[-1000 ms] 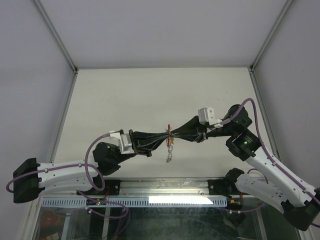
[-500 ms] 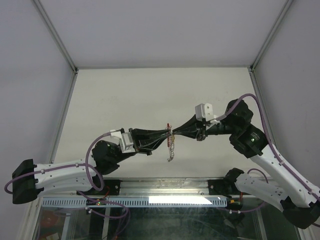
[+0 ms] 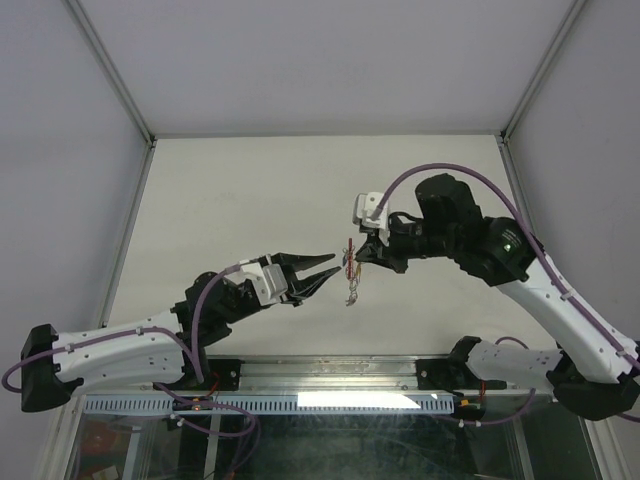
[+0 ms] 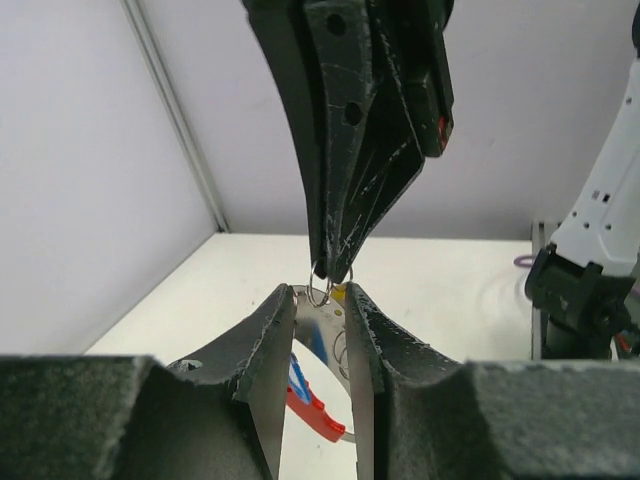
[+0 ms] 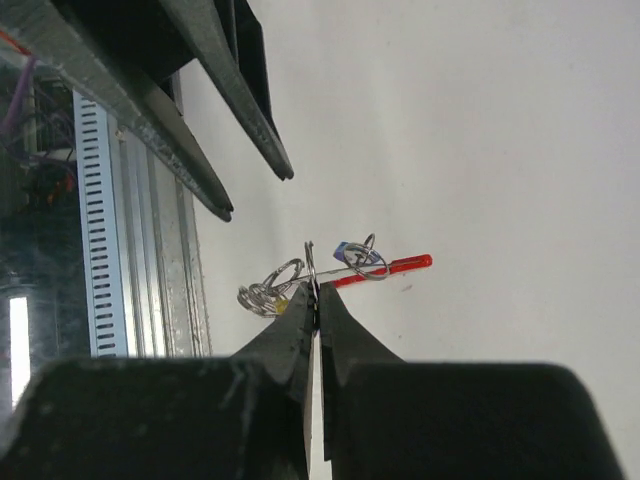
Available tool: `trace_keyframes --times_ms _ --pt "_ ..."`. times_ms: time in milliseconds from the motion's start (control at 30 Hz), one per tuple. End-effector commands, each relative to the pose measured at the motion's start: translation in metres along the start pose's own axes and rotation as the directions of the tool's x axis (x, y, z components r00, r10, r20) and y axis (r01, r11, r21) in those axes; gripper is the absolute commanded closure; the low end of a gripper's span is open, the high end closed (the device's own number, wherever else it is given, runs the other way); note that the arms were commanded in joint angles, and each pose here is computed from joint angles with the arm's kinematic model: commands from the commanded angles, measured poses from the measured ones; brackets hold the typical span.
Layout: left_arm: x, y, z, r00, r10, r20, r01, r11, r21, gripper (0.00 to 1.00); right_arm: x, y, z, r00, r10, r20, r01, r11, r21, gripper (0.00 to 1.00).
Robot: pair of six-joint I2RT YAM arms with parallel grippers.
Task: Put the keys on the keyring
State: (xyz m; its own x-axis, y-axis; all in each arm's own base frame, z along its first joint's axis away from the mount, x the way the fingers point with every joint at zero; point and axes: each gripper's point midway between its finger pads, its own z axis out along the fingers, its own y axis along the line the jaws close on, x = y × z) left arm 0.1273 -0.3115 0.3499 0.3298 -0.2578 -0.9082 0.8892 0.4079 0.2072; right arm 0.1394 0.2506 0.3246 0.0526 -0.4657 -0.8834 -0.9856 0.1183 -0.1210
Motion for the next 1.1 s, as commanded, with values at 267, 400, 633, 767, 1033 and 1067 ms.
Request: trace_keyframes --times_ms 267,400,633,767,1033,1067 --pt "0.028 0.006 0.008 0.991 0.037 -0.126 -0.04 0.999 -0.018 0.74 0.06 -0.02 -0.018 0.832 0.16 -0.532 -0.049 0.975 0.217 1.0" --pt "0.04 0.001 0.012 0.987 0.033 -0.156 -0.033 0.999 0.005 0.74 0.048 -0.017 -0.013 0.849 0.156 -0.505 -0.058 0.977 0.204 1.0" --pt "0.056 -0.008 0.023 0.981 0.033 -0.189 -0.025 0.999 0.047 0.68 0.043 -0.013 -0.001 0.861 0.149 -0.486 -0.076 0.983 0.166 1.0" --pt "0.056 -0.005 0.028 0.982 0.043 -0.182 -0.038 0.999 0.034 0.67 0.043 -0.009 0.002 0.864 0.146 -0.481 -0.084 0.985 0.148 1.0" --pt "0.055 -0.006 0.031 0.983 0.039 -0.18 -0.033 0.999 0.036 0.67 0.041 -0.004 0.006 0.872 0.131 -0.472 -0.081 0.989 0.125 1.0" --pt "0.055 -0.006 0.031 0.983 0.037 -0.178 -0.031 0.999 0.036 0.67 0.041 -0.003 0.007 0.873 0.127 -0.471 -0.078 0.99 0.121 1.0"
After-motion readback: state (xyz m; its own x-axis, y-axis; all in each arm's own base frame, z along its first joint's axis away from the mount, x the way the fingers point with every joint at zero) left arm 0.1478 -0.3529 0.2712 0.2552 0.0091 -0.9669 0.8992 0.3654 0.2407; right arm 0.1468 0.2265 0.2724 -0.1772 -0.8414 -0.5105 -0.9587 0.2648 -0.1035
